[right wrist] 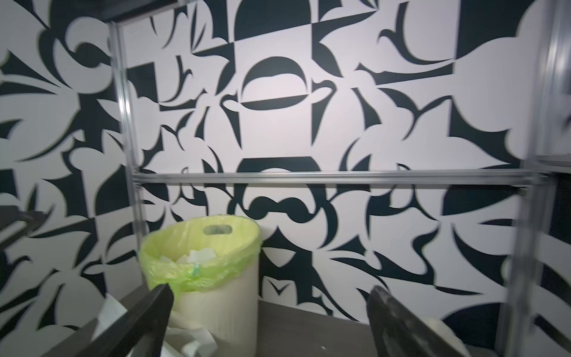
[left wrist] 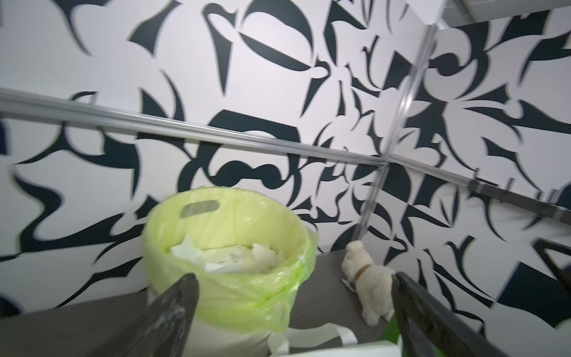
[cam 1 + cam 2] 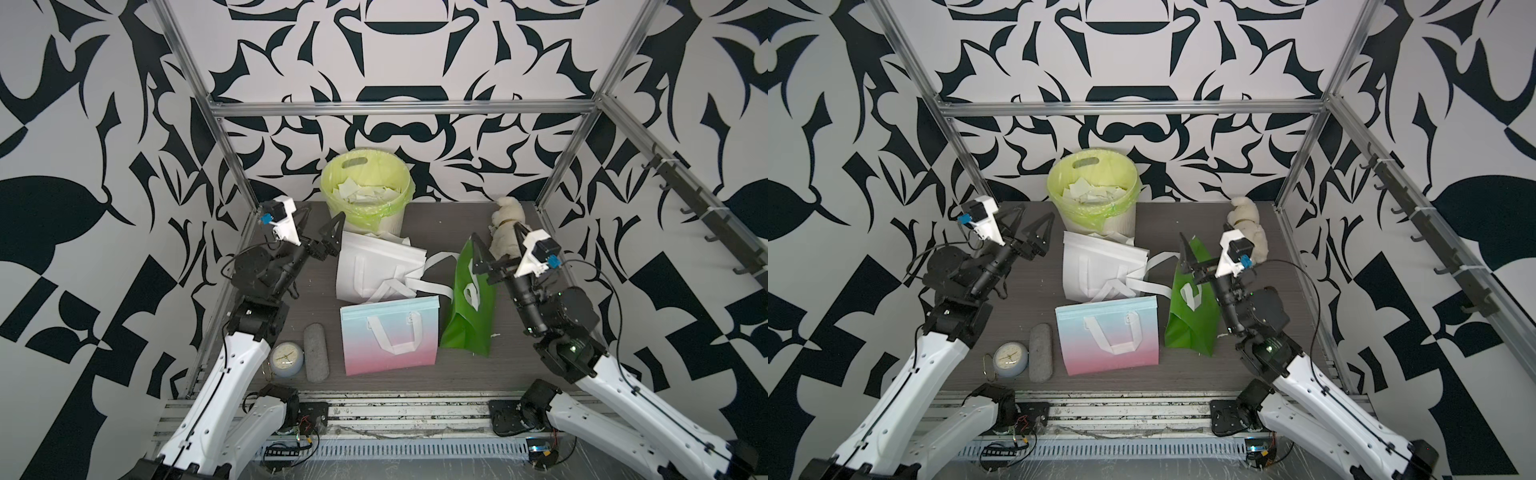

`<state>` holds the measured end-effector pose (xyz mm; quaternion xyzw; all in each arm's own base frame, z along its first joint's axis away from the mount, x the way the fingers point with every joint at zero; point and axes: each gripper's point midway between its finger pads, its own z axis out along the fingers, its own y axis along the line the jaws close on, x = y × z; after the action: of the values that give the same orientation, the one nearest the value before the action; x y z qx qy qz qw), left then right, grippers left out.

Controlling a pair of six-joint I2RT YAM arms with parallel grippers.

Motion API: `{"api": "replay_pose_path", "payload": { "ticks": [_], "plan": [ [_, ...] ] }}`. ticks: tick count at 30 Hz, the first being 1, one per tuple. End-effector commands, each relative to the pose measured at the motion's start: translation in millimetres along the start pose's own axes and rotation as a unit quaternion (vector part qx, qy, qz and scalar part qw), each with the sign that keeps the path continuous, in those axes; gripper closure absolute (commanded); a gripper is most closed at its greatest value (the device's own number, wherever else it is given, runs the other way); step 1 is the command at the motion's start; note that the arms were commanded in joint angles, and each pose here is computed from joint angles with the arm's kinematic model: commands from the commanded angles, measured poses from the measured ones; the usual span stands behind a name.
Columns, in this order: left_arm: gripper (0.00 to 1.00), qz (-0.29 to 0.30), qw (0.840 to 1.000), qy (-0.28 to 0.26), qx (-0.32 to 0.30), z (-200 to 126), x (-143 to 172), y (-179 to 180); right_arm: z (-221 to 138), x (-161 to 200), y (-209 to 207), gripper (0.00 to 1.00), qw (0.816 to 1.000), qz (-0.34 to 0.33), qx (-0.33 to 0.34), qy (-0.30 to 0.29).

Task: Shred takeout receipts and throw away
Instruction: Reset both arms

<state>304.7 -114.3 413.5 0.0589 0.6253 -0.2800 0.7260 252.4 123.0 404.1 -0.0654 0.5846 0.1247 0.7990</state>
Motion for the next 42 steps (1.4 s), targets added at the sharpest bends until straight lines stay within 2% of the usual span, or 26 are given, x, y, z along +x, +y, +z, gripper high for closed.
{"api": "replay_pose_path", "payload": {
  "ticks": [1, 3, 6, 10, 13, 18, 23, 27, 29, 32, 35, 37, 39, 40, 42],
  "plan": [
    [0.01, 0.005, 0.986, 0.018, -0.164, -32, 32, 59, -22, 29, -37, 0.0, 0.994, -0.062, 0.091, 0.02],
    [0.01, 0.011, 0.976, 0.025, -0.216, -51, 55, 81, -34, 55, -51, 0.01, 0.988, -0.087, 0.124, 0.038],
    [0.01, 0.056, 0.962, 0.015, -0.267, -76, 85, 105, -46, 97, -61, 0.0, 0.975, -0.147, 0.146, 0.074],
    [0.01, 0.075, 0.917, -0.014, -0.391, -119, 105, 148, -58, 138, -80, 0.0, 0.964, -0.158, 0.185, 0.111],
    [0.01, 0.107, 0.902, 0.031, -0.418, -123, 126, 164, -64, 164, -101, 0.0, 0.953, -0.15, 0.223, 0.139],
    [0.01, 0.152, 0.884, 0.121, -0.425, -109, 165, 184, -72, 201, -140, 0.0, 0.945, -0.073, 0.271, 0.168],
    [0.01, 0.157, 0.887, 0.155, -0.406, -96, 199, 198, -73, 230, -164, 0.0, 0.933, -0.066, 0.286, 0.21],
    [0.01, 0.121, 0.9, 0.174, -0.381, -87, 222, 211, -68, 254, -180, 0.0, 0.928, -0.025, 0.294, 0.228],
    [0.01, 0.118, 0.906, 0.18, -0.365, -80, 225, 211, -64, 268, -187, 0.0, 0.921, -0.034, 0.299, 0.247],
    [0.01, 0.115, 0.916, 0.147, -0.356, -78, 218, 217, -47, 275, -187, 0.0, 0.924, -0.036, 0.289, 0.249],
    [0.01, 0.084, 0.923, 0.141, -0.349, -79, 230, 235, -34, 297, -188, 0.0, 0.923, -0.028, 0.274, 0.268],
    [0.01, 0.069, 0.923, 0.139, -0.353, -81, 243, 247, -27, 318, -186, 0.0, 0.923, -0.035, 0.255, 0.285],
    [0.01, 0.075, 0.926, 0.123, -0.349, -77, 243, 251, -20, 318, -180, 0.0, 0.927, -0.04, 0.232, 0.294],
    [0.01, 0.067, 0.924, 0.142, -0.349, -78, 247, 251, -22, 322, -183, 0.0, 0.918, -0.035, 0.244, 0.31],
    [0.01, 0.052, 0.916, 0.178, -0.356, -76, 252, 255, -21, 322, -187, 0.0, 0.917, -0.038, 0.254, 0.306]
  ]
}}
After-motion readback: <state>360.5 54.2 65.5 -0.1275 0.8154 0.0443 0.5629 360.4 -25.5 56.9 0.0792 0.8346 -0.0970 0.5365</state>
